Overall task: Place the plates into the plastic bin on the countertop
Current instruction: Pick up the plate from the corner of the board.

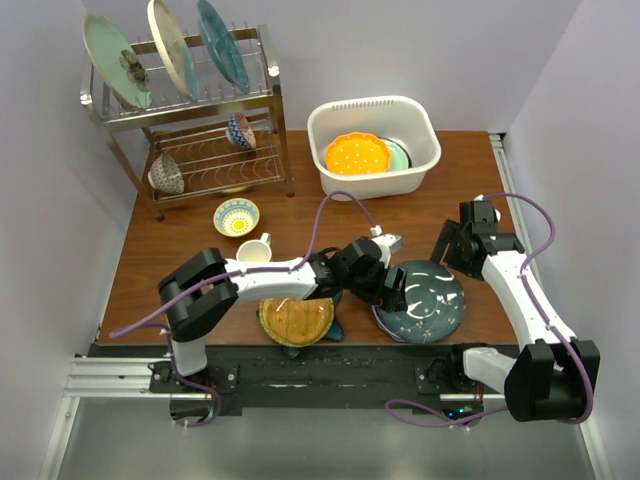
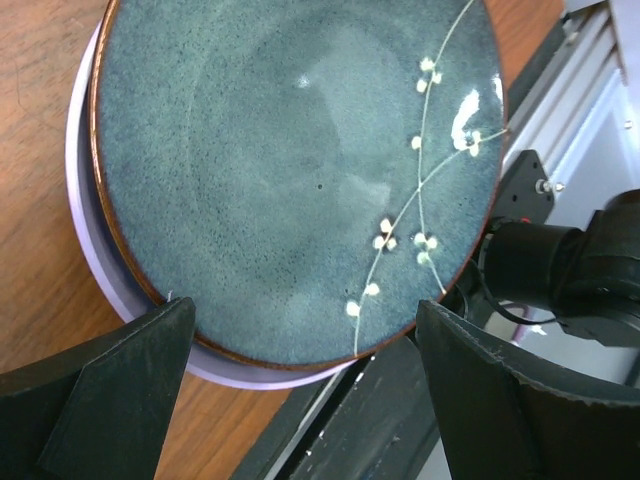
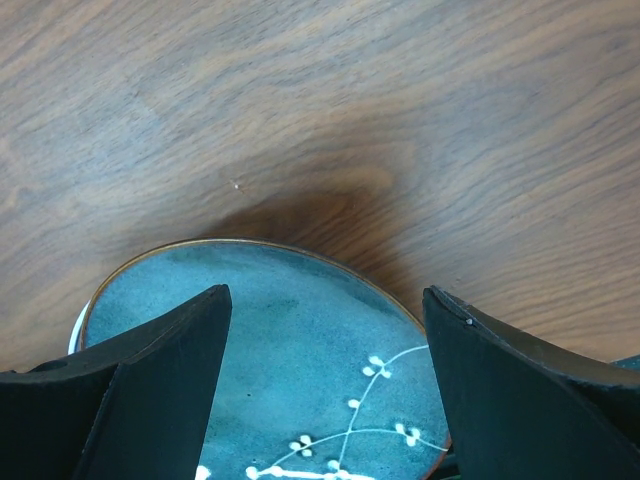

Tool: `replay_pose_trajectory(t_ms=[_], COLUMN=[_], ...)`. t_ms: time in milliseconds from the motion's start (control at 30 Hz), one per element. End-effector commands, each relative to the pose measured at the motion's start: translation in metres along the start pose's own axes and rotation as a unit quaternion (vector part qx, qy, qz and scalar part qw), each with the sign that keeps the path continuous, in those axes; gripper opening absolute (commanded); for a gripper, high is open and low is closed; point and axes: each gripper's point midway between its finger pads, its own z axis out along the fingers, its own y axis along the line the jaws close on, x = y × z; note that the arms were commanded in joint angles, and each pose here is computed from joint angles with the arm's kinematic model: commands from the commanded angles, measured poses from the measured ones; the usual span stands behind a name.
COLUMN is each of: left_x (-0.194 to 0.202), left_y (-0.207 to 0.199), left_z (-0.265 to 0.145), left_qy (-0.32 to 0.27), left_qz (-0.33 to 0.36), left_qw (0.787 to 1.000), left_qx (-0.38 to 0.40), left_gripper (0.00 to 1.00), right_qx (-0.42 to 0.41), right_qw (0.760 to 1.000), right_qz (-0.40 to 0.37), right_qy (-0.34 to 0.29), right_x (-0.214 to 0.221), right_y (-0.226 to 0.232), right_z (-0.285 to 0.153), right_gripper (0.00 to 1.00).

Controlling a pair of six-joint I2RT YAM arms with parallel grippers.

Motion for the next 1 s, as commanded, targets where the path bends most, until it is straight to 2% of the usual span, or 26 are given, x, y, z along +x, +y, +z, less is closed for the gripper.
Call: replay_pose_trajectory(t_ms=[0,400,733,967], left_x=[-0.007,0.014,0.037,0.043], left_y=[0.0,0.018,0.068,0.108], left_z=[0.006,0.027,0.031,0.017], left_qy=[-0.002,0.037,0.078,0.082], left_qz=[0.024,0.022,0.006,-0.021], left_qw=[0.999,0.997,0.983,0.971], left_qx=[-0.03,-0.064,-0.168,-0.223], left_gripper=[0.96,0.96,0.97,0.97], right_qx=[-0.006,-0.027,-0.069,-0.158], right_qw=[1.0,0.999,0.995,0.981], right_qz=[-0.004,-0.019,-0.035,-0.046], right_qy=[0.005,0.039,0.069,0.098], right_x=[0.0,0.009,0.018,0.03], right_y=[0.003,0.012,0.027,0.055], right_z=[0.001,0.01,0.012,0.004], right_gripper=[0.8,0.81,0.8,0.8])
